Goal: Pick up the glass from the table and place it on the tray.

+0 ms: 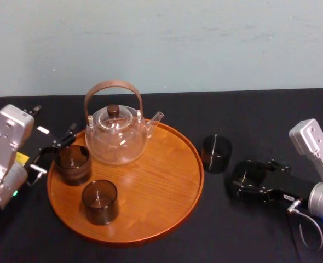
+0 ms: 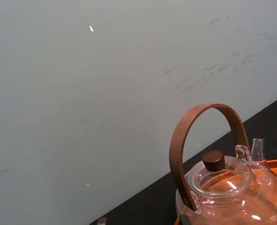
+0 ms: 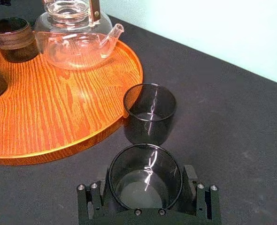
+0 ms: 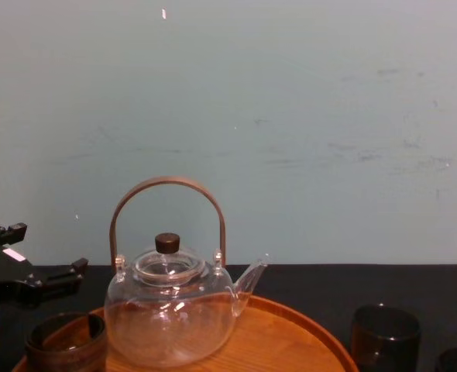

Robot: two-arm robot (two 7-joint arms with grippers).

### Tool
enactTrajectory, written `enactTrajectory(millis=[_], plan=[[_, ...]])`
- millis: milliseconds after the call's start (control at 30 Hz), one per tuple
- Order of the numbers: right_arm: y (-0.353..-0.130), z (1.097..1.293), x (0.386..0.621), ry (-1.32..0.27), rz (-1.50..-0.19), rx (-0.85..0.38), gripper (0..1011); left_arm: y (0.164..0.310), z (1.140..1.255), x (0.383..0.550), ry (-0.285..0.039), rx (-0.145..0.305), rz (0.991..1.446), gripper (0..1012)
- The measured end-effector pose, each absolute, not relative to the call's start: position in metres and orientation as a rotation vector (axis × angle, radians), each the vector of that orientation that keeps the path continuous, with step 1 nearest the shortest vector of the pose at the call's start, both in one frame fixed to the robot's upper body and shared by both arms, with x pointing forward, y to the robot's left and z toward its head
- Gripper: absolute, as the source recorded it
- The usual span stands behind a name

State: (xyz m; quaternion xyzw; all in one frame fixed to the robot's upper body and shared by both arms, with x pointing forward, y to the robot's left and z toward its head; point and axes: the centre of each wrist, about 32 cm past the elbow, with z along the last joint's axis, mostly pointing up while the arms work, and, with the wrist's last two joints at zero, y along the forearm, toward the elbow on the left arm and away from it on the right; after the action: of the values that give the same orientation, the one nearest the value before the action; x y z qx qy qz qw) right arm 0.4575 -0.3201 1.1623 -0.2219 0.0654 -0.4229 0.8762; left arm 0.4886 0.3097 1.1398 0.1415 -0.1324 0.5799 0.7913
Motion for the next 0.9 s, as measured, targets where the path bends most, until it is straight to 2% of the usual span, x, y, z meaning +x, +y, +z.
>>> enactTrajectory(millis=[700, 900], plan=[[-0.3173, 1.1607, 0.4587, 0.143, -0.867, -0.471, 1003, 0.3097, 1.1398, 0.4886, -0.285, 0.305, 1.248, 1001], [-0.3174, 1.1609, 0.4586, 0.143, -0.868, -0.47, 906, 0.3097, 1.1398, 0.4886, -0.285, 0.305, 1.248, 1001]])
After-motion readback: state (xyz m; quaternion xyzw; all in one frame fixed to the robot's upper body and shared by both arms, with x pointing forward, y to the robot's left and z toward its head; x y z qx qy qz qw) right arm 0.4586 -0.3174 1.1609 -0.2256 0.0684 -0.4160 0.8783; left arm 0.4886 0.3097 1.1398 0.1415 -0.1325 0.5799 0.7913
